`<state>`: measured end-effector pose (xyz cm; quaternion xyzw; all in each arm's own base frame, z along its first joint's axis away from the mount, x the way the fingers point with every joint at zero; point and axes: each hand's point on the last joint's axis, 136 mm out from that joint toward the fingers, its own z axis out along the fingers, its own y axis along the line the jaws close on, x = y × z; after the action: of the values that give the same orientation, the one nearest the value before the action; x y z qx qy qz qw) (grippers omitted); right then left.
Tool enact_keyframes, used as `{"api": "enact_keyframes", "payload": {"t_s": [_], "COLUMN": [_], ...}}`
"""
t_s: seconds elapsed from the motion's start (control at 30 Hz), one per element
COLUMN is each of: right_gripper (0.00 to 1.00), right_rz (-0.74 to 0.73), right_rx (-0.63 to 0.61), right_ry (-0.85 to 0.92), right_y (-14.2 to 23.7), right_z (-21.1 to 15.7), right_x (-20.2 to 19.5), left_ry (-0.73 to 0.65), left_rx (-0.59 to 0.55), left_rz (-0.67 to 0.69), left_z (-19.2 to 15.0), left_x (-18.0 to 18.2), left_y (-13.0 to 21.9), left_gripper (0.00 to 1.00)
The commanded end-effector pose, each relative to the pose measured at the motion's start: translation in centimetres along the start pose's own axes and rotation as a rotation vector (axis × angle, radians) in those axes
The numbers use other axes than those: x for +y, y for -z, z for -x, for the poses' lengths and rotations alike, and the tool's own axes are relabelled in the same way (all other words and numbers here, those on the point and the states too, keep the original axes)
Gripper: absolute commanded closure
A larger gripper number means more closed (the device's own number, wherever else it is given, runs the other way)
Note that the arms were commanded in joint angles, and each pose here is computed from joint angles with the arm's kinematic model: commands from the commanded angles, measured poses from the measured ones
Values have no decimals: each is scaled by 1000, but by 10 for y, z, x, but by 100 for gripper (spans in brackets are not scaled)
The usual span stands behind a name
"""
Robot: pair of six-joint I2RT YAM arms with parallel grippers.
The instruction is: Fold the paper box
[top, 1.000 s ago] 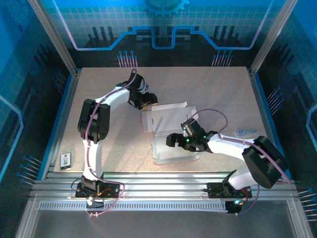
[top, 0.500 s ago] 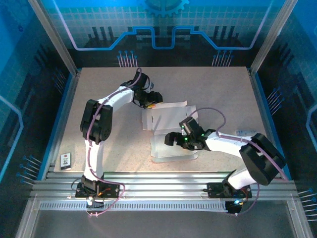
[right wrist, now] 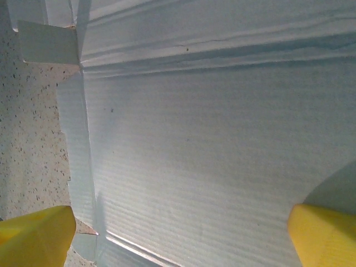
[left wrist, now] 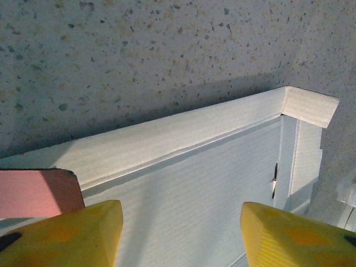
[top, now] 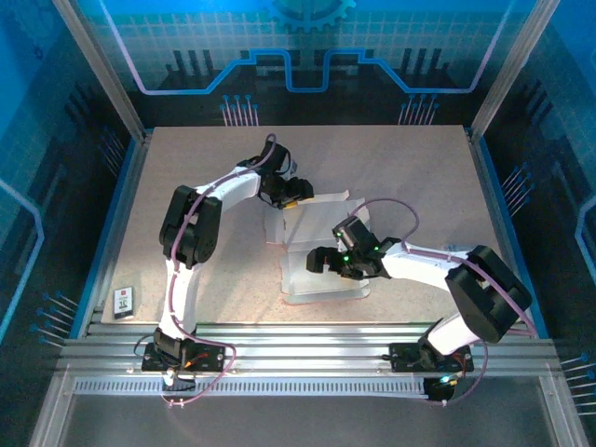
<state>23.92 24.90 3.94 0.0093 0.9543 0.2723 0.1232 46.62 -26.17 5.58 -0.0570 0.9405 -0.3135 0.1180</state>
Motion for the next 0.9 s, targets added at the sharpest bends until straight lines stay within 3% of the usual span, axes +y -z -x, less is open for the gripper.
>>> {"api": "enact_keyframes", "payload": {"t_s": [0.0, 0.17, 0.37, 0.63, 0.87], "right_gripper": [0, 0, 0, 0, 0], "right_rz": [-40, -31, -10, 3, 50], "right_rx": [58, 14, -24, -6, 19], "right_ry": [48, 145, 180, 176, 238], "right_y": [10, 31, 50, 49, 35], "right_z": [-20, -9, 9, 36, 62], "right_x": [-7, 2, 6, 9, 34], "left_ry": [-54, -109, -50, 14, 115], "left_rx": [-67, -96, -84, -33, -48], "left_rz": [-4, 18, 0, 14, 5], "left_z": [13, 12, 3, -44, -89], "left_x": [-25, -33, -10, 20, 43], "left_y": [34, 79, 119, 123, 126], "left_gripper": [41, 40, 41, 41, 41]}}
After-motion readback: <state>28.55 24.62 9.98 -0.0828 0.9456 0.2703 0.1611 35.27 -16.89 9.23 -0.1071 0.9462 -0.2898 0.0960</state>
